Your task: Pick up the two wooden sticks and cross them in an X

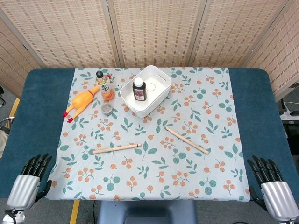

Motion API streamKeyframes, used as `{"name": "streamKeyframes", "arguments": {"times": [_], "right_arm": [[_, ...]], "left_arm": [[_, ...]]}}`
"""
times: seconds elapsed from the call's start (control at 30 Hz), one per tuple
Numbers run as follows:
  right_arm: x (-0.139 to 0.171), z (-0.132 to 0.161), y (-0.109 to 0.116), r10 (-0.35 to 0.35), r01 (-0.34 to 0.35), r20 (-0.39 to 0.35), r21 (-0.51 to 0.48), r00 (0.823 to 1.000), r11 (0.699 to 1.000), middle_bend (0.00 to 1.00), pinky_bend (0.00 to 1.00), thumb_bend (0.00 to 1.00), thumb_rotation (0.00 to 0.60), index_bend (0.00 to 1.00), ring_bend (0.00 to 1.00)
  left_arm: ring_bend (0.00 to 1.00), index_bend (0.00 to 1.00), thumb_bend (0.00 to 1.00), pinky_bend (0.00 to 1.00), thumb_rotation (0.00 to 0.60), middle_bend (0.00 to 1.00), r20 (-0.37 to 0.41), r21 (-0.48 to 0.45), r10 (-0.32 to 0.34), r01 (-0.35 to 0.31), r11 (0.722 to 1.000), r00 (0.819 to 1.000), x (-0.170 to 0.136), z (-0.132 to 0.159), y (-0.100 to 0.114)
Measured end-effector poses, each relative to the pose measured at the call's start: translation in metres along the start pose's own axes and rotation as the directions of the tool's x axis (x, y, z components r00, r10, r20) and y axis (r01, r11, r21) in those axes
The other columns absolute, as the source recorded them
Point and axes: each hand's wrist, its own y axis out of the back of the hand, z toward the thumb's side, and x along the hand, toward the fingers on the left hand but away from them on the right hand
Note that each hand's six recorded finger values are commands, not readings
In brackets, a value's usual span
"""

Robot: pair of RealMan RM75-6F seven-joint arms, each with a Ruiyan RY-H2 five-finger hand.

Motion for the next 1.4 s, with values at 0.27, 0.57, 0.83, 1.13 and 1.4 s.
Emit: {"name": "streamKeyframes", "arguments": {"times": [0.27, 0.57, 0.83, 1.13, 1.4], "right_arm": [[-0.005, 0.006, 0.0, -0.038, 0.038, -0.015, 0.003, 0.999, 0.999, 0.0, 0.0, 0.37, 0.6, 0.0, 0.0], [-0.033, 0.014, -0.005, -0.027, 0.027, -0.02, 0.024, 0.999, 0.999, 0.0, 0.0, 0.37, 0.6, 0.0, 0.0], [-0.062, 0.027, -0.014, -0.008, 0.009, -0.033, 0.05, 0.999, 0.999, 0.0, 0.0, 0.37, 0.6, 0.0, 0.0], [-0.077, 0.027, -0.02, 0.005, -0.003, -0.03, 0.069, 1.0, 0.998, 0.0, 0.0, 0.37, 0.6, 0.0, 0.0], [-0.082, 0.016, -0.023, 0.022, -0.021, -0.007, 0.077, 1.0, 0.997, 0.0, 0.0, 0.37, 0.6, 0.0, 0.0]], "left_arm": [[0.05, 0.01, 0.44, 0.11, 0.6, 0.06, 0.054, 0.014, -0.017, 0.016, 1.0, 0.998, 0.008, 0.015, -0.014], [0.05, 0.06, 0.45, 0.11, 0.6, 0.1, 0.171, 0.038, -0.056, 0.05, 0.998, 0.984, 0.058, 0.062, -0.038], [0.07, 0.12, 0.45, 0.11, 0.6, 0.18, 0.222, 0.038, -0.044, 0.036, 0.999, 0.974, 0.118, 0.112, -0.053], [0.12, 0.23, 0.44, 0.12, 0.6, 0.28, 0.248, 0.129, -0.062, 0.03, 0.991, 0.967, 0.142, 0.154, -0.078], [0.15, 0.29, 0.44, 0.13, 0.6, 0.33, 0.21, 0.23, -0.08, 0.03, 0.973, 0.974, 0.161, 0.159, -0.098]]}}
